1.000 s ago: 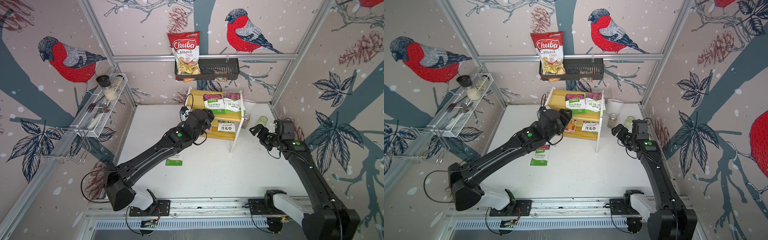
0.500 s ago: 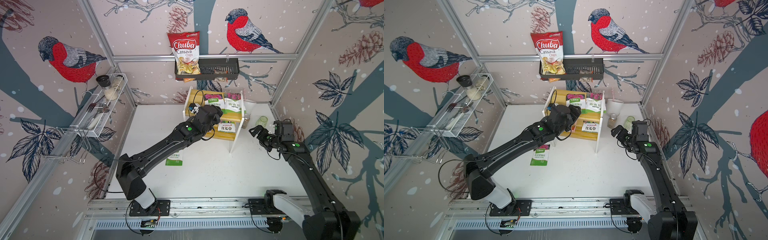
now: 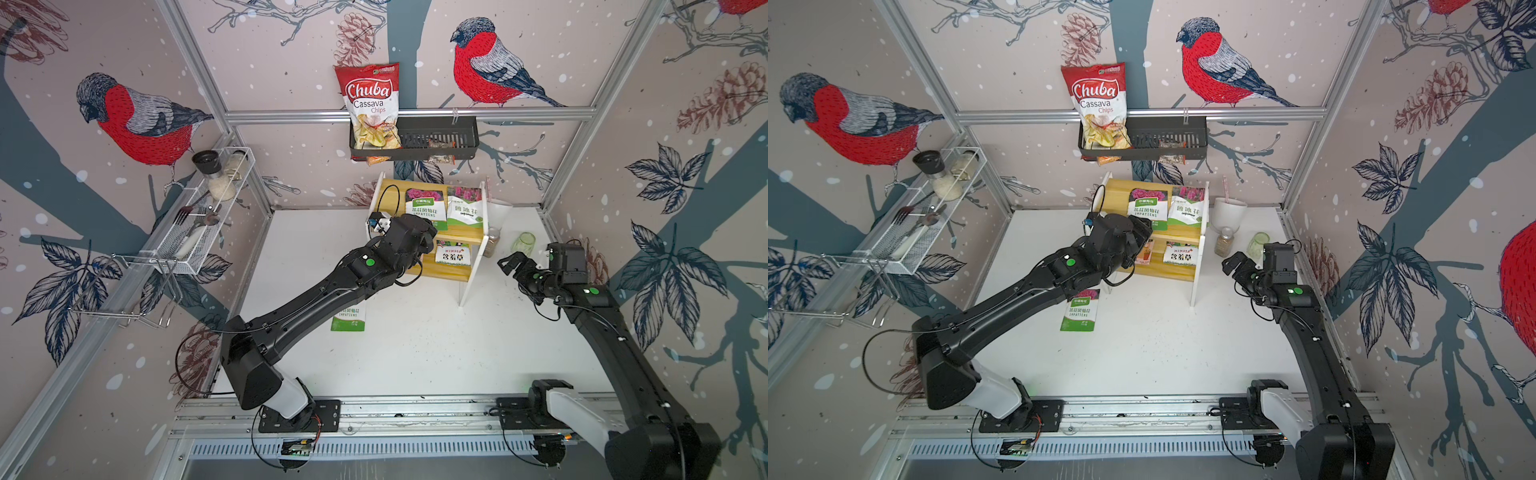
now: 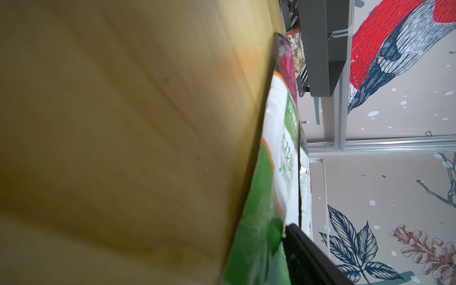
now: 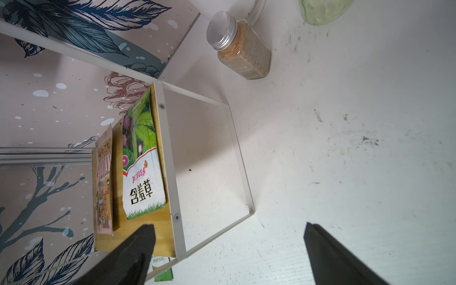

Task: Take the seed bag off the shelf
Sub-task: Pick up the seed packet from the shelf.

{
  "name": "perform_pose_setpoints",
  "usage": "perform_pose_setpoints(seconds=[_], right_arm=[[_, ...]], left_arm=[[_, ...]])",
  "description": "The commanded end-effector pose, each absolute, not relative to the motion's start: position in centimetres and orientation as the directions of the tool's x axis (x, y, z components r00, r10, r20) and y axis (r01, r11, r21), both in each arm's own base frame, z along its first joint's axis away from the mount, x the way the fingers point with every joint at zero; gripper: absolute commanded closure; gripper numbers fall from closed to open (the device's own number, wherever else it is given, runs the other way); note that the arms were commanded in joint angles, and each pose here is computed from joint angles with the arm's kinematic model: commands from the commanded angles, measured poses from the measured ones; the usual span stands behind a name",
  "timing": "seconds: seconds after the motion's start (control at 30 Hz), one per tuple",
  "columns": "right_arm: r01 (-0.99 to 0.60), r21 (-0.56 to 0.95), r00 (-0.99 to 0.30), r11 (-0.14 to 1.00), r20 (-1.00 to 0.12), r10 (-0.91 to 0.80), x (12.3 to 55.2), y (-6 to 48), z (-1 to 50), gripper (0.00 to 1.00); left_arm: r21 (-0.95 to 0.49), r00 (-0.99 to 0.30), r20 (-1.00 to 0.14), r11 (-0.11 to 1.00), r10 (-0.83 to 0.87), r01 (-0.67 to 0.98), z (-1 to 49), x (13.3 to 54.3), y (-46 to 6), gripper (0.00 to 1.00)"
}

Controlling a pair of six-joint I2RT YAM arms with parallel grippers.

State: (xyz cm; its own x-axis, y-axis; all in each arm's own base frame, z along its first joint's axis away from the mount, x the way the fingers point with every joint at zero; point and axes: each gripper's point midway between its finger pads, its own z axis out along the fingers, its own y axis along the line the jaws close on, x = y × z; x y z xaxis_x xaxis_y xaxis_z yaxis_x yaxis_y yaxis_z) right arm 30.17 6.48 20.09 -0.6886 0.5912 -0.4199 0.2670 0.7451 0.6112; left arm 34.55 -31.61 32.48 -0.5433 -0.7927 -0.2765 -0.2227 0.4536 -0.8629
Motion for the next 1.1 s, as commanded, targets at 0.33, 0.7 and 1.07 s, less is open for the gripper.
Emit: perform_pose_setpoints(seconds=[0.33, 0.7, 1.07], right_arm=[[0.262, 0.626, -0.677, 0.735, -0.424, 0.602, 30.5, 6.5, 20.5, 0.00], [0.265, 0.630, -0.677, 0.730, -0.418, 0.606, 30.4, 6.6, 20.2, 0.00], [0.269, 0.631, -0.678, 0.728, -0.412, 0.609, 30.4, 6.6, 20.1, 0.00]], left_arm=[[-0.861, -0.572, -0.289, 0.469, -0.767, -0.195, 33.0, 34.5, -32.1, 0.38], [-0.856, -0.573, -0.296, 0.478, -0.764, -0.195, 33.4, 33.2, -30.7, 0.43], [-0.879, -0.517, -0.327, 0.456, -0.792, -0.142, 35.7, 34.1, -30.2, 0.05]])
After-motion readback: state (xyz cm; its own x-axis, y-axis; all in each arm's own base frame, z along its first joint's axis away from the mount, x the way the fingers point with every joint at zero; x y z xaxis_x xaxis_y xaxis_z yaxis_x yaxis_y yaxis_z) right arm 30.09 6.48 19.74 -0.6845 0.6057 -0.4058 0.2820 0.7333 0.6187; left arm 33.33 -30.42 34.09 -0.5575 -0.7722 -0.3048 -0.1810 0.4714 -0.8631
